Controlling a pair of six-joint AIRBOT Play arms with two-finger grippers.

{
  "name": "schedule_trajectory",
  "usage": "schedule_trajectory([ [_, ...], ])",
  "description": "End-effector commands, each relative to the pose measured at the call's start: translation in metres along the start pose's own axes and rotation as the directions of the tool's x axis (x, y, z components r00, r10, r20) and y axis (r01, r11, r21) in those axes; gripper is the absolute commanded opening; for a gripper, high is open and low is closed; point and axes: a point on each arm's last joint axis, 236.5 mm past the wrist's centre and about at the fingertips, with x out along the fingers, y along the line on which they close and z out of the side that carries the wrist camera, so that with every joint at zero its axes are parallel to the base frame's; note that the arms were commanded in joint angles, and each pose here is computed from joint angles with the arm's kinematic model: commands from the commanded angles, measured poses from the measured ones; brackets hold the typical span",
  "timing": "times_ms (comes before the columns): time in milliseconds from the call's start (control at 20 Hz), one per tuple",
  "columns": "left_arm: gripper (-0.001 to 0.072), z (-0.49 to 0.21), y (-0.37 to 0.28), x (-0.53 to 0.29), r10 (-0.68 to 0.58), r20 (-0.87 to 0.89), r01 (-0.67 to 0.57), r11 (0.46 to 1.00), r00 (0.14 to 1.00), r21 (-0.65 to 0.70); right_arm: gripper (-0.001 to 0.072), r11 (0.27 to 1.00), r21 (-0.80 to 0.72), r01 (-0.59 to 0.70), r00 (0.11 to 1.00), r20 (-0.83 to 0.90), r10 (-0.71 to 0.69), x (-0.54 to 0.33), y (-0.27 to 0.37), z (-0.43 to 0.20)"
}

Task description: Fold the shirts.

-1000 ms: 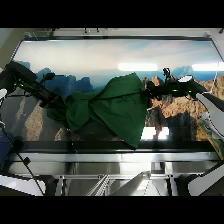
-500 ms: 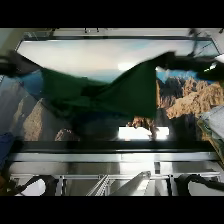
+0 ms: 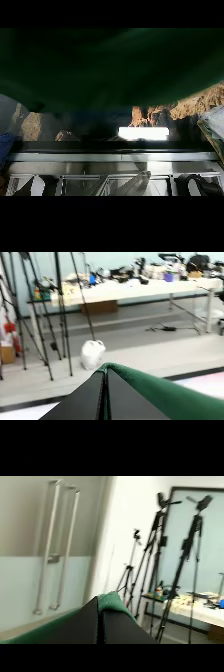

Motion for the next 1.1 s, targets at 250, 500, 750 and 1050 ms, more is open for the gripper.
schedule_trajectory([
  [250,0.0022,-0.166,0.031,0.166,-0.437,-0.355,0.313,0.880,0.826,-0.356,0.0016,0.768,0.618,0.166,0.813,-0.527,0.249,0.074,-0.094,-0.312],
  [500,0.0018,-0.468,-0.017,0.254,-0.526,-0.737,0.194,0.848,0.425,-0.493,0.0016,0.551,0.727,0.410,0.591,-0.672,0.447,0.048,-0.063,-0.531],
  [750,0.0685,-0.553,-0.030,0.270,-0.576,-0.757,0.143,0.815,0.307,-0.562,0.0244,0.562,0.638,0.527,0.583,-0.752,0.307,0.038,-0.106,-0.583],
  [1050,0.0715,-0.538,0.018,0.161,-0.660,-0.745,-0.183,0.724,0.096,-0.665,0.0554,0.570,0.510,0.645,0.392,-0.860,0.327,-0.040,-0.139,-0.564],
])
